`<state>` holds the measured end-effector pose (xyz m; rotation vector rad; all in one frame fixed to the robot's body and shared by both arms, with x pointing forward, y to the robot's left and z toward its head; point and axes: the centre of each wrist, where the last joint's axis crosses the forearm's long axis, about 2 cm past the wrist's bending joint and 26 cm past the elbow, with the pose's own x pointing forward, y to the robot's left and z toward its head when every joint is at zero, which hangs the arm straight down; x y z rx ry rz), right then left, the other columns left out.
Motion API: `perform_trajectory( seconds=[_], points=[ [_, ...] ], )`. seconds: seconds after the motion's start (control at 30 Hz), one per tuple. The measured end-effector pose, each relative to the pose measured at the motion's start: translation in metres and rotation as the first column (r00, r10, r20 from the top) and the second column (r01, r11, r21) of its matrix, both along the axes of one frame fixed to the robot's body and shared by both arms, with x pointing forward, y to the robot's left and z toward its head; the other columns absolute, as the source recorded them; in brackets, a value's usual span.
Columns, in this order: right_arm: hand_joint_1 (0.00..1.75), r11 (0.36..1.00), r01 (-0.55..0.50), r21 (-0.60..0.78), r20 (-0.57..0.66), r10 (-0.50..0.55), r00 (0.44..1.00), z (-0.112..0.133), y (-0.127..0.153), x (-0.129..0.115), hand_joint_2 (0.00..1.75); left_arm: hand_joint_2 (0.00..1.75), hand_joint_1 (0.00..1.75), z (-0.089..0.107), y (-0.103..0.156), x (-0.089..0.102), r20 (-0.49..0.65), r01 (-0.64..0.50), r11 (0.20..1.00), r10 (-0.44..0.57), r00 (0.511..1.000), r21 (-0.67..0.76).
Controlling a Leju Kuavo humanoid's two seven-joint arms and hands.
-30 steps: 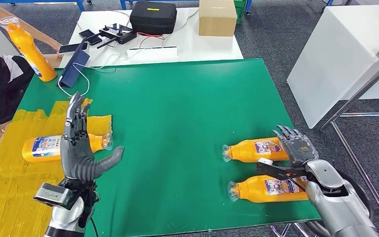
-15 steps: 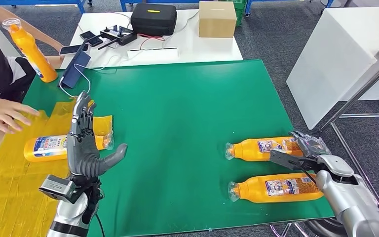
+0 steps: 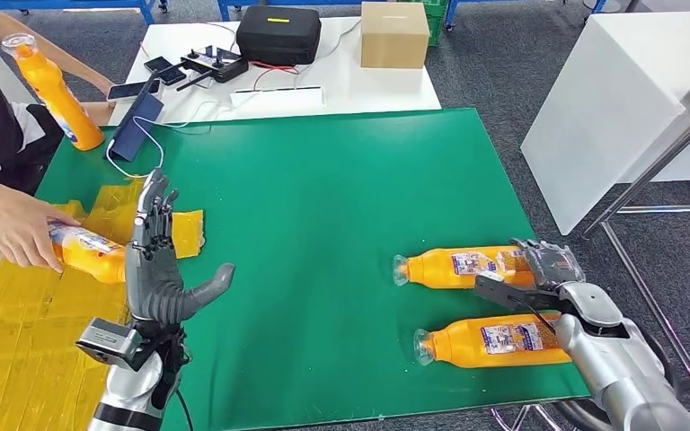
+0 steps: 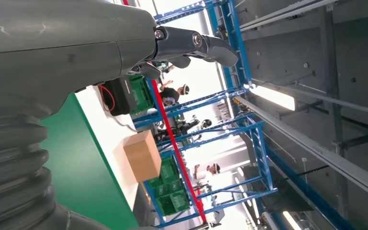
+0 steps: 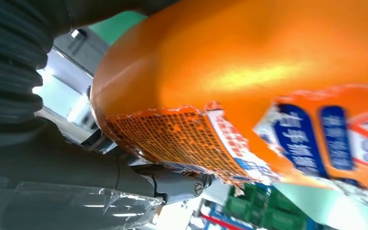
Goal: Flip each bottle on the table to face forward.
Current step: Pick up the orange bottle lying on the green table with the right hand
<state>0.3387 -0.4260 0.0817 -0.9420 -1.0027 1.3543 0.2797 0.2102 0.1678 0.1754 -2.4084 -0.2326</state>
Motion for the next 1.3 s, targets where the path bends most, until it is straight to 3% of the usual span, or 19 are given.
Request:
perform_trajectory(
  seconds=[0.37,0.53,0.7,0.93,1.1,1.3],
  points=[
    [1.75,0.993,-0.108,0.039,0.253,0.095,0.963,0.004,0.069,-0.003,1.75,1.75,0.0,-0.003,-0.004,-0.005,-0.016,0.003,1.0,-0.003,1.0,-0.012],
    [1.75,0.97,-0.137,0.199,0.425,0.041,0.904,0.019,0.103,-0.002,1.75,1.75,0.0,-0.002,-0.006,-0.005,-0.032,0.01,1.0,-0.01,0.999,-0.005],
    [1.75,0.935,-0.165,0.314,0.505,-0.017,0.863,0.037,0.128,0.002,1.75,1.75,0.0,-0.002,-0.008,-0.005,-0.042,0.009,1.0,-0.009,0.999,-0.002],
    [1.75,0.826,-0.201,0.527,0.535,-0.138,0.834,0.049,0.152,-0.001,1.75,1.75,0.0,-0.002,-0.014,-0.006,-0.061,0.02,1.0,-0.019,0.998,0.015],
    [1.75,0.772,-0.22,0.596,0.53,-0.173,0.83,0.05,0.165,-0.004,1.75,1.75,0.0,-0.002,-0.018,-0.006,-0.068,0.029,0.999,-0.028,0.997,0.015],
    [1.75,0.625,-0.274,0.731,0.496,-0.21,0.843,0.049,0.187,-0.01,1.75,1.75,0.0,-0.004,-0.021,-0.005,-0.087,0.036,0.999,-0.034,0.996,0.015]
  ],
)
